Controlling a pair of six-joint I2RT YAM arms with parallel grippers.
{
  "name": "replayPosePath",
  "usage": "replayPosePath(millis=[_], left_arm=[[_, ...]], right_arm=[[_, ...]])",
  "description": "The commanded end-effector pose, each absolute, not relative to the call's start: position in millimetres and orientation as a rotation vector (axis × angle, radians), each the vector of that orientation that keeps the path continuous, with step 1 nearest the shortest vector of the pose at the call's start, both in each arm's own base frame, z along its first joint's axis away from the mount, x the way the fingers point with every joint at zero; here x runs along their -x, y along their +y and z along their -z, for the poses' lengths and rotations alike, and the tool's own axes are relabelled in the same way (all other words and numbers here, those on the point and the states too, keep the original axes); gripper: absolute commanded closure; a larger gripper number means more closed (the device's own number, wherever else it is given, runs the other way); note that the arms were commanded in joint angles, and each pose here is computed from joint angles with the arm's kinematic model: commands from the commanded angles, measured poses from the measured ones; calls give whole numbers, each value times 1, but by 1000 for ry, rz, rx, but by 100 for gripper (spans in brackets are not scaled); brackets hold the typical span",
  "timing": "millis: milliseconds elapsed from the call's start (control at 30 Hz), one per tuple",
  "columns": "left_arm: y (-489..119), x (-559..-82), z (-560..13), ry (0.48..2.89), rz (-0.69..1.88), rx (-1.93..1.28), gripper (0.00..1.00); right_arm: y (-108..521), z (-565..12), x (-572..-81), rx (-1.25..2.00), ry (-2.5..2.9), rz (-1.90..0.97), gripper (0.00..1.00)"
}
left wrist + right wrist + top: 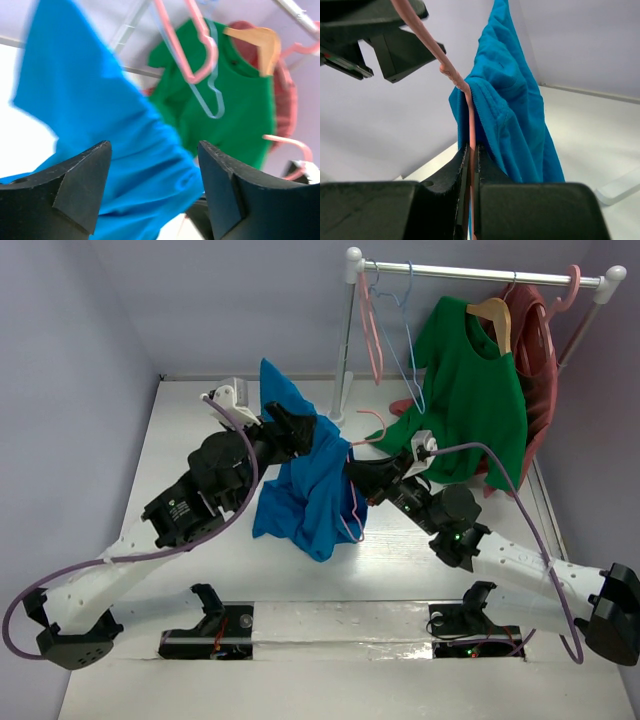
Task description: Place the t-shirt on the hanger
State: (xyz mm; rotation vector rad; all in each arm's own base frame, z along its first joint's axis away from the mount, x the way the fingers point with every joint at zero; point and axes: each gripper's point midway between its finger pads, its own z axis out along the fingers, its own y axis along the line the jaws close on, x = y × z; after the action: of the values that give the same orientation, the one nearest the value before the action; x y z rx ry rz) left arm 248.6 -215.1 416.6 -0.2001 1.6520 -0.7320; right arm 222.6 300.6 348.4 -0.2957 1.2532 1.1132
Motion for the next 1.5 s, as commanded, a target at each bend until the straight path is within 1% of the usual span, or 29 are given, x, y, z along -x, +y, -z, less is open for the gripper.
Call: replayPosePath(millis=[0,67,200,267,400,567,667,800,900,1000,1033,1100,1133,1167,1333,1367,1433,1467], left_arm=[[-242,-247,-441,1564,914,186,33],[-254,-248,-441,1555,958,164,31],[-269,-259,-422,1625,924,172,31],[-274,-262,-410,1648,918,184,33],[-275,-269,-405,1621,945,238,35],[-288,-273,-391,1645,969,245,37],[-291,-274,-377,1660,979,261,41],[-290,-276,-373,1605,1033,317,47],[-291,-277,-366,1587,1055,346,52],[-287,-280,-363,1571,1050,378,64],[-285,-280,-364,1562,1053,387,72],[-281,-280,-364,1540,1055,406,82],[-279,-280,-364,1535,1053,413,93],[-276,-280,-362,1532,1047,423,99],[-267,-278,-362,1514,1043,450,100],[-265,-277,-362,1512,1043,457,100],[-259,-274,-366,1497,1057,476,100],[-255,-275,-368,1487,1059,489,100]], right_arm=[[289,-378,-217,264,1143,-1113,100],[291,-377,-214,271,1145,-1121,100],[291,-375,-215,272,1147,-1115,100],[291,-376,-215,275,1146,-1113,100],[293,-374,-217,281,1153,-1101,100],[296,-372,-224,285,1165,-1067,100],[301,-369,-231,299,1177,-1039,100],[309,-364,-234,319,1195,-1019,100],[314,-359,-236,330,1210,-1001,100],[319,-360,-236,346,1208,-991,100],[323,-359,-233,358,1210,-994,100],[327,-356,-232,370,1220,-994,100],[328,-352,-233,372,1231,-993,100],[329,-349,-233,372,1245,-993,100],[330,-334,-235,367,1332,-992,100],[331,-331,-234,369,1362,-994,86],[329,-316,-231,396,1446,-976,69],[326,-312,-228,391,1467,-981,56]])
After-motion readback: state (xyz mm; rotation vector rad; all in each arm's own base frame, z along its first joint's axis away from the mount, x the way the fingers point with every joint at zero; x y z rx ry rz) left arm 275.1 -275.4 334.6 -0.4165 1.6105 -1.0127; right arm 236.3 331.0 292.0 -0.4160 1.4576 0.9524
